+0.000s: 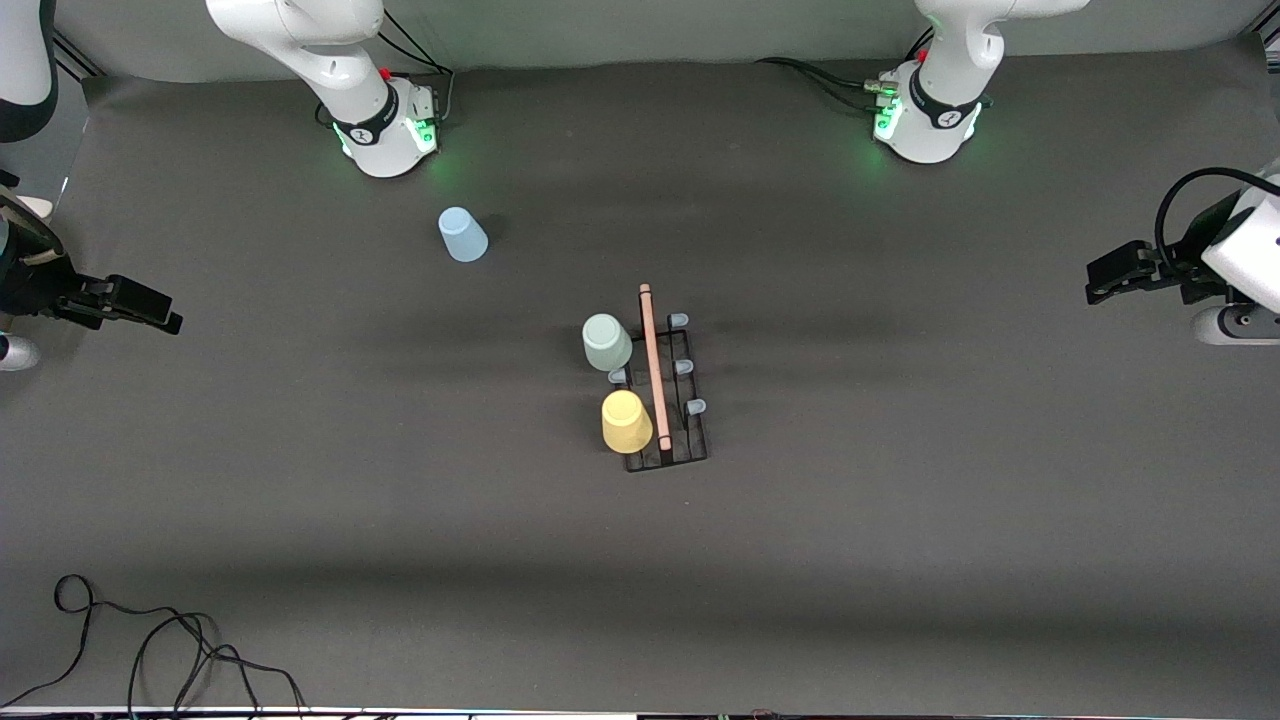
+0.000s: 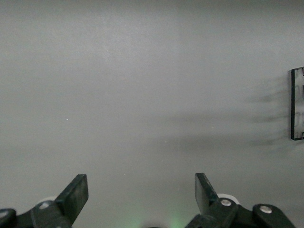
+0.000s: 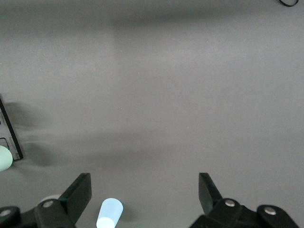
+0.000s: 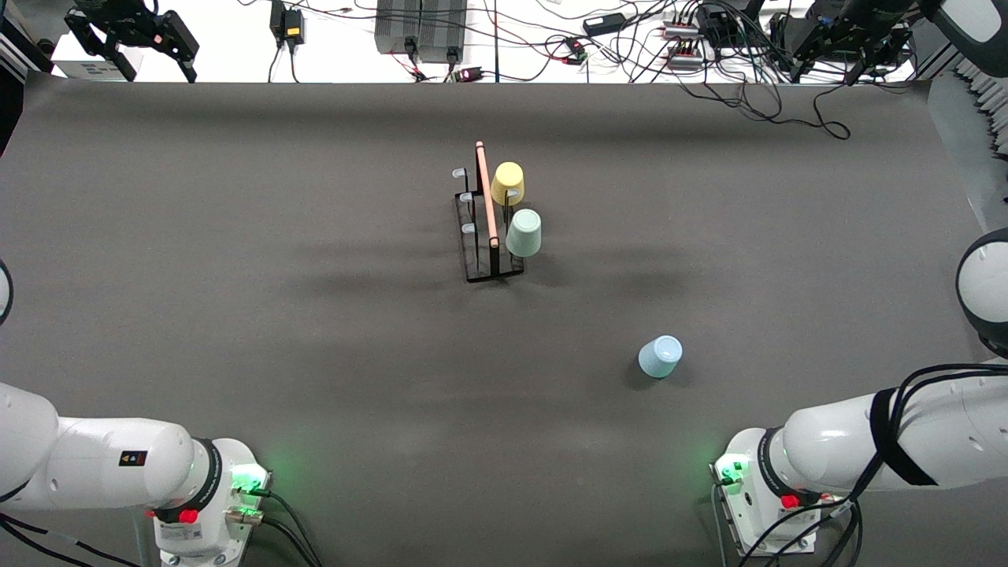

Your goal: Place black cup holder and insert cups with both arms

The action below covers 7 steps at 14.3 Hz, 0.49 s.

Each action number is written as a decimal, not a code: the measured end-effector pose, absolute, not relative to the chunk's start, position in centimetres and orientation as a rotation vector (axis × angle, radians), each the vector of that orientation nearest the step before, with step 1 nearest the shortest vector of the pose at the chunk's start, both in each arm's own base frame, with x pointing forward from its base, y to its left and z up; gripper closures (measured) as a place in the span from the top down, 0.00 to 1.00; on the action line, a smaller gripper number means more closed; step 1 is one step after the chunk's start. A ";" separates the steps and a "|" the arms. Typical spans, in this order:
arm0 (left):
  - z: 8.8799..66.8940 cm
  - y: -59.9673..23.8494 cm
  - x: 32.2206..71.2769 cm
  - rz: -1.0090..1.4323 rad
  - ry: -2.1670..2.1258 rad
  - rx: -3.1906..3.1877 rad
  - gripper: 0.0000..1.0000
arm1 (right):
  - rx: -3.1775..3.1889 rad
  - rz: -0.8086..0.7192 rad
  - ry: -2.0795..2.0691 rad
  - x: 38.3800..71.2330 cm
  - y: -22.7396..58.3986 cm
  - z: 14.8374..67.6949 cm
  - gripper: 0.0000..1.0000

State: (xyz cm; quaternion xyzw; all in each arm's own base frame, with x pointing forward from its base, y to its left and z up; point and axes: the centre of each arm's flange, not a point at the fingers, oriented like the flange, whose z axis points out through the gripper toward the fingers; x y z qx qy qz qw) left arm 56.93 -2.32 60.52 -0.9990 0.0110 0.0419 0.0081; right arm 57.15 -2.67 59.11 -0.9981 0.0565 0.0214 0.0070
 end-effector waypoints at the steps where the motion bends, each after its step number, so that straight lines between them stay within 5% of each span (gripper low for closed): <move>1: 60.5 -2.3 56.9 0.131 0.034 -3.123 1.00 | -3.122 0.070 0.177 57.1 -2.7 59.0 1.00; 7: 60.5 -2.3 56.9 0.131 0.033 -3.123 1.00 | -3.122 0.073 0.177 57.1 -2.7 58.9 1.00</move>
